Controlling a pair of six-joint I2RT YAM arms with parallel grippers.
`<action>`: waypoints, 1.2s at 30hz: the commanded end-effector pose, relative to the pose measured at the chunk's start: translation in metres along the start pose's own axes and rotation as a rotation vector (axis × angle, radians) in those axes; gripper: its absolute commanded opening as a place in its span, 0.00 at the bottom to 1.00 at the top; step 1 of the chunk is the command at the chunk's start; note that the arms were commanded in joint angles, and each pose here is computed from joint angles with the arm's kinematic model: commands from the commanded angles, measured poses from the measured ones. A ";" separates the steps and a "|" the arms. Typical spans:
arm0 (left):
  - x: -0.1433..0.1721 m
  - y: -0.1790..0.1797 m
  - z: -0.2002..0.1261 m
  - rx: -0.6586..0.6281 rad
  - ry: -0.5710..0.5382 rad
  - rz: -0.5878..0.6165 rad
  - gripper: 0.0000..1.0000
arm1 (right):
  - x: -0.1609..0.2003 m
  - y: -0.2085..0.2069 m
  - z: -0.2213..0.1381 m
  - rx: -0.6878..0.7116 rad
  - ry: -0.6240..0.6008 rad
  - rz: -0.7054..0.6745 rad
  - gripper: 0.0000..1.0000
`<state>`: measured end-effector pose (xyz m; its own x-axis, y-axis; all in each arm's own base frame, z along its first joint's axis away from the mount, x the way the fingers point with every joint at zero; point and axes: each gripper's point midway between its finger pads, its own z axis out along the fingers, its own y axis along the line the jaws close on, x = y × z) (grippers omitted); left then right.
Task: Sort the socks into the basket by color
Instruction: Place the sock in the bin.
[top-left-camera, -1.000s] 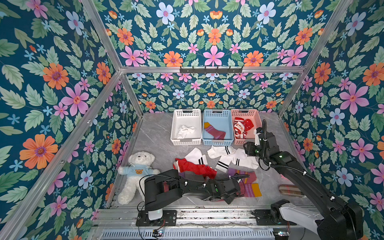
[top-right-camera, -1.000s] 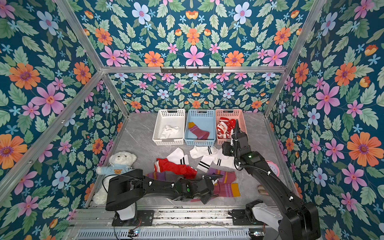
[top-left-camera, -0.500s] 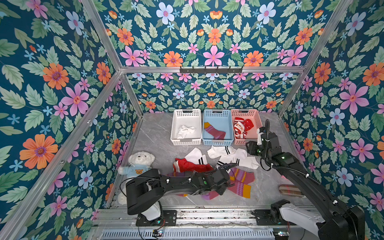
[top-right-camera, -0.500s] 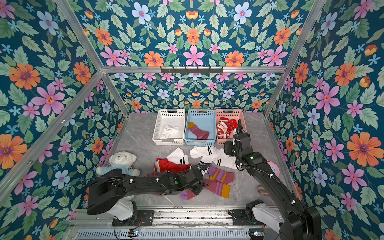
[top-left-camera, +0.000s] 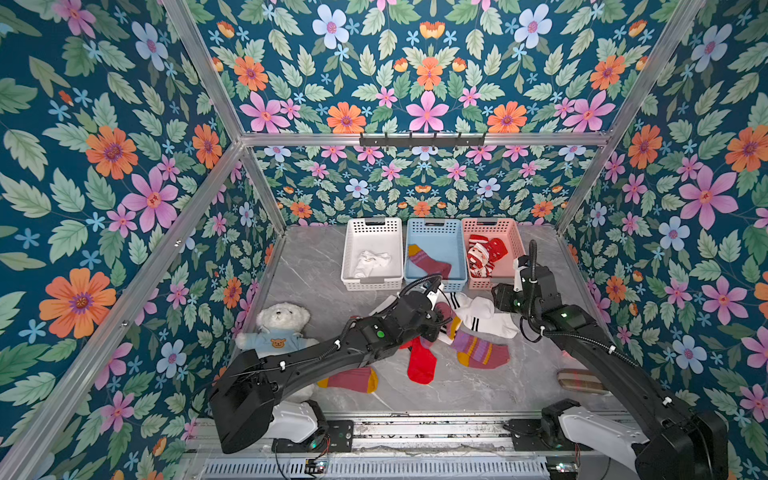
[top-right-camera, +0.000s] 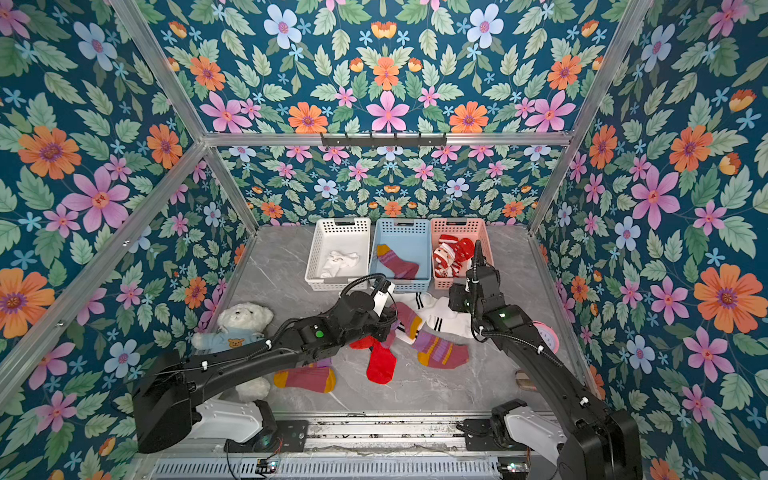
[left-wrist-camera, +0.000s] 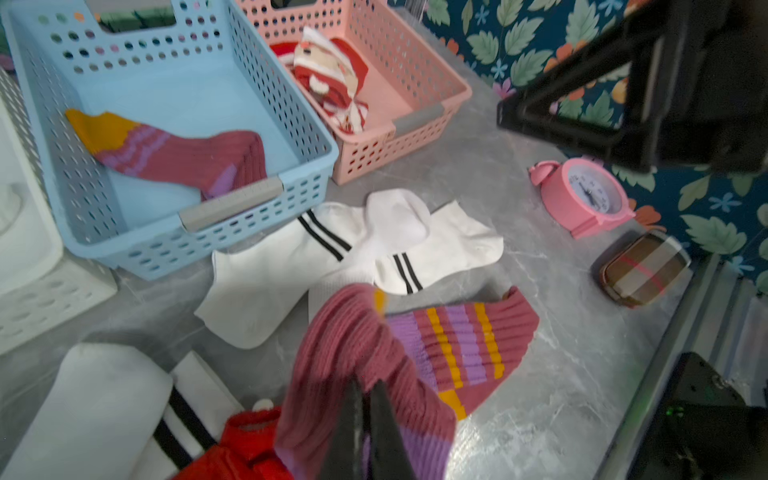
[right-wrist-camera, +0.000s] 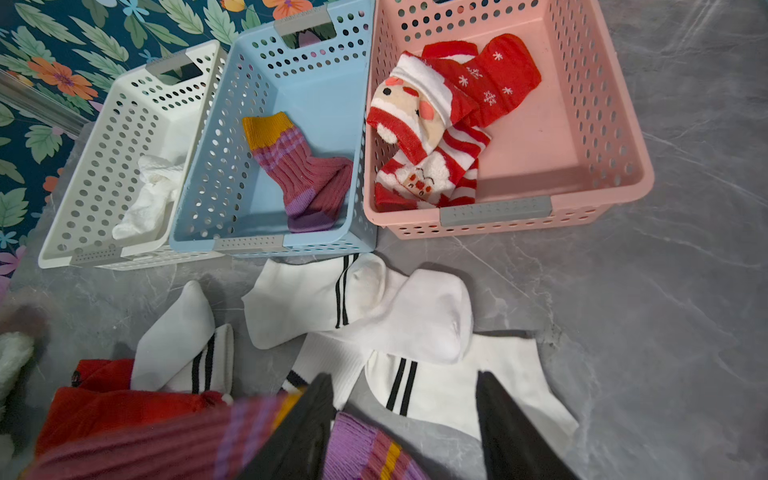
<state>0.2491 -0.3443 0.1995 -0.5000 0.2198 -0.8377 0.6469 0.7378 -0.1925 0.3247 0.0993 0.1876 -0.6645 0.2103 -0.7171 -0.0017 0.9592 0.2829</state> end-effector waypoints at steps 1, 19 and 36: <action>-0.038 0.008 0.001 -0.021 -0.101 0.052 0.00 | -0.001 0.000 0.003 0.003 -0.002 0.013 0.57; -0.171 0.103 0.066 -0.192 -0.243 -0.018 0.00 | -0.003 0.012 0.011 -0.044 0.033 0.014 0.57; -0.199 0.179 0.151 -0.163 -0.364 -0.160 0.00 | 0.002 0.010 0.007 -0.040 0.050 0.009 0.56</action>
<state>0.5411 -0.3515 0.2482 -0.3622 -0.0467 -0.9309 0.4526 0.8643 -0.2195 0.3308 0.1117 0.1883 -0.6915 0.2017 -0.6936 -0.0365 0.9492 0.3124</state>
